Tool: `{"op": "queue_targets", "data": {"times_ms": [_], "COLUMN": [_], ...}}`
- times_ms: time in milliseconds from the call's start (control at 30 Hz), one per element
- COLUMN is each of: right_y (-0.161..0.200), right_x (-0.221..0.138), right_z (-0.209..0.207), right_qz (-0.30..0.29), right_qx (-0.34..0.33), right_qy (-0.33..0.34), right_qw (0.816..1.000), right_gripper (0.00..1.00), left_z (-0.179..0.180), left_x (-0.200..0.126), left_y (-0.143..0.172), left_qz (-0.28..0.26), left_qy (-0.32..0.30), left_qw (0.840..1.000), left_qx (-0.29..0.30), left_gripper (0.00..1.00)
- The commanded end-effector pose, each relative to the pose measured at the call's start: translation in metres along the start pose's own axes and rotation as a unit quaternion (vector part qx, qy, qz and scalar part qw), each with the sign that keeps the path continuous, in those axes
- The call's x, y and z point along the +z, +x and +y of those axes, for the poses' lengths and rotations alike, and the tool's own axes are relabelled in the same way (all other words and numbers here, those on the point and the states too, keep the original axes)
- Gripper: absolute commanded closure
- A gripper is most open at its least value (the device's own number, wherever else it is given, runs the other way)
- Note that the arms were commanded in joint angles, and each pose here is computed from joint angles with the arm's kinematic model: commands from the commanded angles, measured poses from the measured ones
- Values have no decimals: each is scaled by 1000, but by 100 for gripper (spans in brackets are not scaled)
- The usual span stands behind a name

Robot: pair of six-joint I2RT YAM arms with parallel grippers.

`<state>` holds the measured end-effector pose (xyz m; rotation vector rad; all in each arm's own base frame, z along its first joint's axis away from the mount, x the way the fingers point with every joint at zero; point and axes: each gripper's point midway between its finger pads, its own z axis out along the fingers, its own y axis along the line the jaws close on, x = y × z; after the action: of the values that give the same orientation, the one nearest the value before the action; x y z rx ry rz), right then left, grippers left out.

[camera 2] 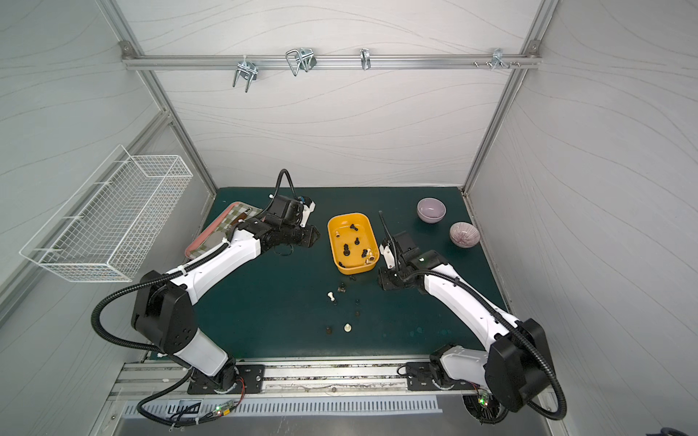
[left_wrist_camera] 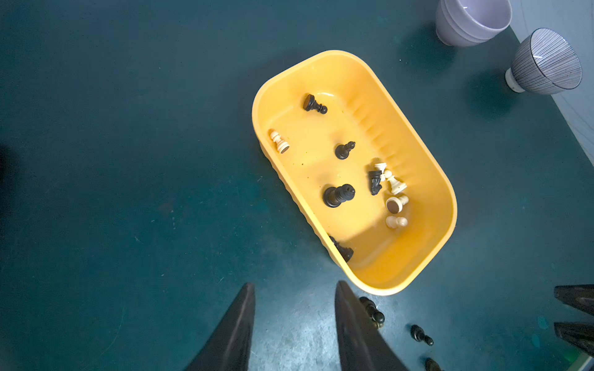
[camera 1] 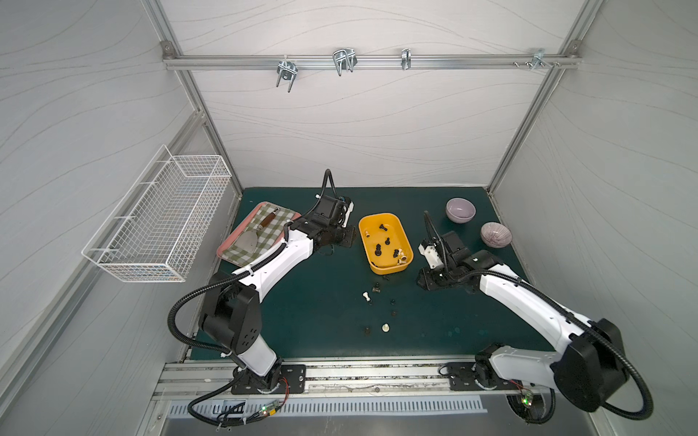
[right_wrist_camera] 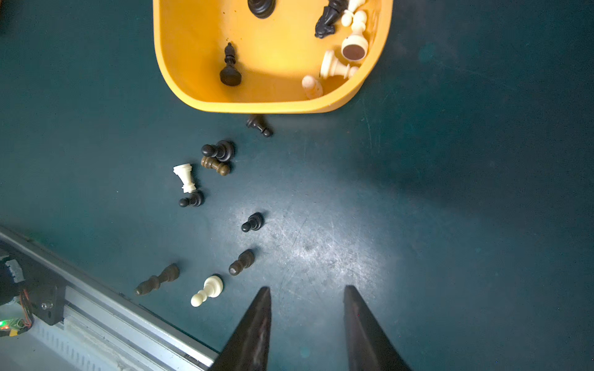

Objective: Put the chess pieces into the storage box
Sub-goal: Pick up the chess piece at the center of the board.

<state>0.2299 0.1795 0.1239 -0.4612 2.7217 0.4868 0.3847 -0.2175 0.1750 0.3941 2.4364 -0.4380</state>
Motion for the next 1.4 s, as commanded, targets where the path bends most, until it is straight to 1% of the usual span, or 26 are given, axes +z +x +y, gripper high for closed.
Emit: {"op": "queue_targets", "data": {"times_ms": [0, 733, 1000, 1200, 1367], "right_y": [-10, -12, -12, -8, 3], "right_x": [-2, 18, 25, 39, 52], "right_z": [6, 29, 35, 41, 50], "right_qz": [-10, 13, 10, 28, 48], "right_qx": [-18, -52, -65, -80, -99], "right_qy": [0, -10, -12, -9, -4], "right_qw": [1000, 999, 998, 996, 994], "right_gripper": [60, 61, 61, 61, 62], "left_z": [3, 13, 14, 17, 21], "left_x": [-12, -21, -26, -26, -30], "left_y": [-11, 22, 31, 47, 55], "left_qz": [-30, -17, -14, -4, -1], "left_qy": [-5, -16, -17, -21, -28], "left_qw": [1000, 999, 999, 998, 998], "left_qx": [-5, -34, -48, -58, -59], "left_gripper": [58, 58, 58, 57, 57]}}
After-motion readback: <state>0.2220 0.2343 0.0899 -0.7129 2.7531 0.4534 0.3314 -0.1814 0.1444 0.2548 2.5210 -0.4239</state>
